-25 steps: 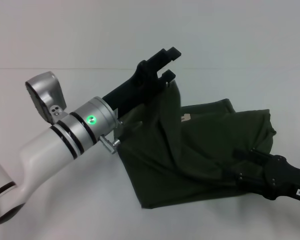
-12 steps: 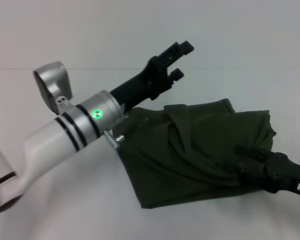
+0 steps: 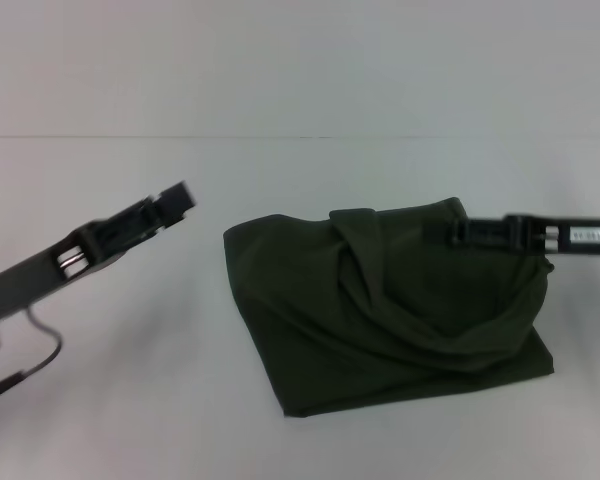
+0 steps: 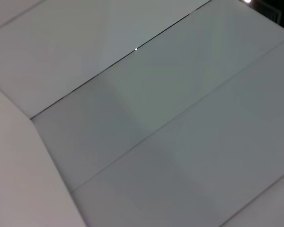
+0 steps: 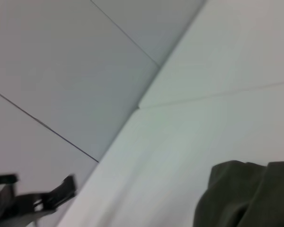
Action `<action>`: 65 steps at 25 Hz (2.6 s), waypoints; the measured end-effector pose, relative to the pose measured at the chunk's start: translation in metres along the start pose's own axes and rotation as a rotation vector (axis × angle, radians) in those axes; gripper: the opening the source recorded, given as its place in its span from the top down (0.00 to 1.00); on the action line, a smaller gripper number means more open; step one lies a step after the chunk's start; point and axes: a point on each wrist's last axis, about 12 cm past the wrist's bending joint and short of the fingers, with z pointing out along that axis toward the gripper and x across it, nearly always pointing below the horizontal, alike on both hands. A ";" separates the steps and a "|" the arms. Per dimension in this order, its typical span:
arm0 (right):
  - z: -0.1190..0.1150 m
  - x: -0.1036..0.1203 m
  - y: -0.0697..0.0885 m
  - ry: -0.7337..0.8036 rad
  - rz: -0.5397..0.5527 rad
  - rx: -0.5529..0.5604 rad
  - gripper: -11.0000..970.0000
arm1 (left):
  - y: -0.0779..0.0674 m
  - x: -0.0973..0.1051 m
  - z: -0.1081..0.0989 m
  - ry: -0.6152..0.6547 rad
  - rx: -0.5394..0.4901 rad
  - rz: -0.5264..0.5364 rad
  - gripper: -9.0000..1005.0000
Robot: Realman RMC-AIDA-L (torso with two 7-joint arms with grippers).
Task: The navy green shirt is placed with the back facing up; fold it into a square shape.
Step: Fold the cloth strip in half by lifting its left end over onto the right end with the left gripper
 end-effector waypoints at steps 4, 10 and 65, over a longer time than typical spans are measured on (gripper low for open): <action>0.018 -0.042 0.021 0.133 0.017 0.091 0.08 | -0.005 0.009 -0.029 0.040 -0.018 0.089 0.10; 0.047 -0.083 0.052 0.260 -0.031 0.301 0.08 | -0.006 0.018 -0.032 0.157 -0.008 0.152 0.10; 0.153 -0.058 0.041 0.275 -0.157 0.602 0.08 | -0.011 0.029 -0.034 0.276 0.057 0.312 0.10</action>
